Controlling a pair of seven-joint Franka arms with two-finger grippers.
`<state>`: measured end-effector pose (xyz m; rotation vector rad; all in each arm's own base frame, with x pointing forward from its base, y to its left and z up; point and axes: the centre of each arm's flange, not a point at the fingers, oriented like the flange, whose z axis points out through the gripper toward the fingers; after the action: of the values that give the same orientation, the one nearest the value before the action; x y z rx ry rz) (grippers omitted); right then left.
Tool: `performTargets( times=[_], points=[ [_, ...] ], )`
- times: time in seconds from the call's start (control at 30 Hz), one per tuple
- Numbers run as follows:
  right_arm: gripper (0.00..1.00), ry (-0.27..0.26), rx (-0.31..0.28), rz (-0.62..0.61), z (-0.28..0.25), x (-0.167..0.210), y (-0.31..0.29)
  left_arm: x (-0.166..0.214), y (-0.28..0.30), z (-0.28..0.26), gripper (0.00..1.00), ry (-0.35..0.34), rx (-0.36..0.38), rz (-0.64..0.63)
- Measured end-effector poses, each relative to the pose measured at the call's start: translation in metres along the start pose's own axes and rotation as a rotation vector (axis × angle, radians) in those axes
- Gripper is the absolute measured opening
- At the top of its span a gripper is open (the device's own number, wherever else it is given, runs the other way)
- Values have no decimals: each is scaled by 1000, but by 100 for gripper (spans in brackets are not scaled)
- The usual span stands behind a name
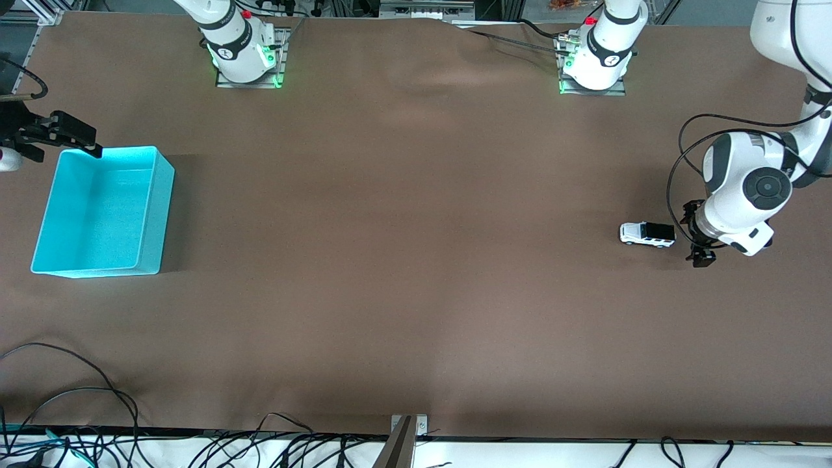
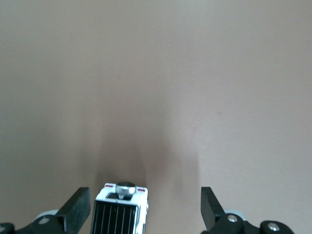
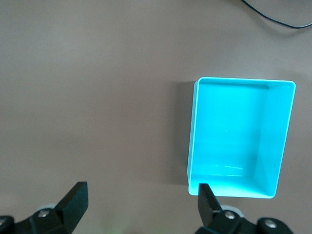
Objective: Wind and store white jeep toy
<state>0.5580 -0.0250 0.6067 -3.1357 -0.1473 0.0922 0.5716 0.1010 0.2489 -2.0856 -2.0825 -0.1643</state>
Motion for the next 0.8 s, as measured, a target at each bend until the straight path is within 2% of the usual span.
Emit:
performTargets(
  times=[0.27, 0.57, 0.8],
  points=[
    [100, 0, 0, 0, 0, 0, 0, -3, 16, -68, 100, 30, 29, 103],
    [100, 0, 0, 0, 0, 0, 0, 17, 26, -131, 100, -56, 26, 278],
    [100, 0, 0, 0, 0, 0, 0, 33, 32, -177, 100, -61, 15, 434]
  ],
)
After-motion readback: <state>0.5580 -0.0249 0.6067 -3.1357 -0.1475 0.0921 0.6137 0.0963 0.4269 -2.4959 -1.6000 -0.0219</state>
